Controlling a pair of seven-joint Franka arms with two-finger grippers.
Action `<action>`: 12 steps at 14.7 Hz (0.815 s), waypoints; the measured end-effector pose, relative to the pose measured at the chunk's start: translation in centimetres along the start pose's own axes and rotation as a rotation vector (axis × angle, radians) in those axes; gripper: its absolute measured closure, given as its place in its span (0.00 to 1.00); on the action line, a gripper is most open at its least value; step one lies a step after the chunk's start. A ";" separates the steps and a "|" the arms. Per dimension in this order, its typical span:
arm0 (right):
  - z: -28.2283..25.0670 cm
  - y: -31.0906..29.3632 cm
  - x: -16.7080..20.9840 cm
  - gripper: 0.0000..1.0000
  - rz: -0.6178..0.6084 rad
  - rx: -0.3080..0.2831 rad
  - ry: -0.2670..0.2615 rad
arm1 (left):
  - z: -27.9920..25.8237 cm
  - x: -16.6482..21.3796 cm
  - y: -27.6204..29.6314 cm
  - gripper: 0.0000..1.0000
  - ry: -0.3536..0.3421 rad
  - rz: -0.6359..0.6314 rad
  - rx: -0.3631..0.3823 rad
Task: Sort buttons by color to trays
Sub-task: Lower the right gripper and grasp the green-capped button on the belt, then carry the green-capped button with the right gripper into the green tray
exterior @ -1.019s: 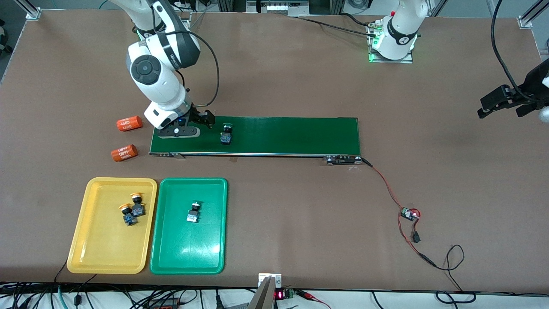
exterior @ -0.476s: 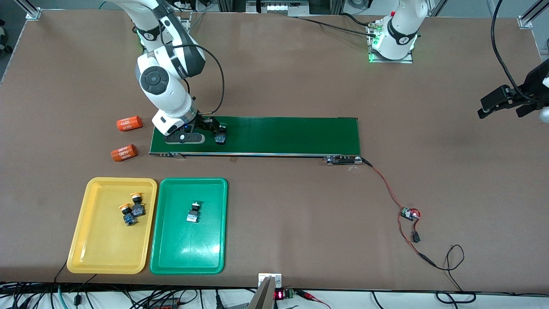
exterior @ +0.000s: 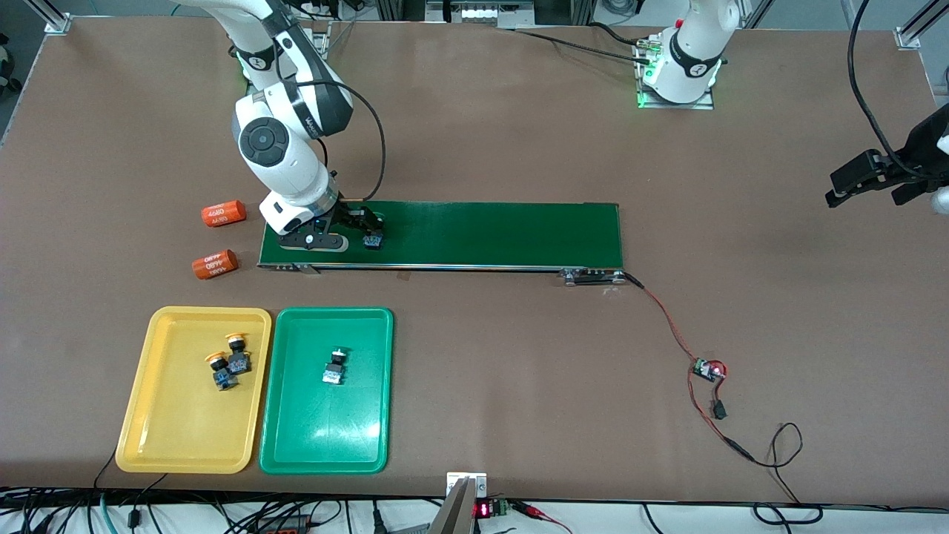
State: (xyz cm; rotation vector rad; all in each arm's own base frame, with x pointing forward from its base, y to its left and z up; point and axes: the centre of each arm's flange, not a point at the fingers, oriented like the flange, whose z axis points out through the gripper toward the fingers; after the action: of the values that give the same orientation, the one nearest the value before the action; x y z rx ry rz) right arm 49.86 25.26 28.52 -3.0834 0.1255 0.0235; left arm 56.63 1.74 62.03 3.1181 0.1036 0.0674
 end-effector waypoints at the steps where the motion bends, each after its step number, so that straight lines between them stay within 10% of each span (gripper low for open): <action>1: 0.1 0.0 0.0 0.00 0.001 -0.001 -0.002 | 0.0 0.0 0.0 0.00 0.000 0.000 0.000; 12: 2.9 0.2 -0.3 0.00 -0.040 -0.056 -0.028 | 0.0 0.0 -0.1 0.00 0.001 -0.002 0.000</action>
State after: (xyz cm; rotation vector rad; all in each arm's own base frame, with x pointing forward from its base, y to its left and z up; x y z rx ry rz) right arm 49.53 25.20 25.60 -3.1390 0.0631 0.0702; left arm 56.63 1.85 62.04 3.1180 0.1066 0.0682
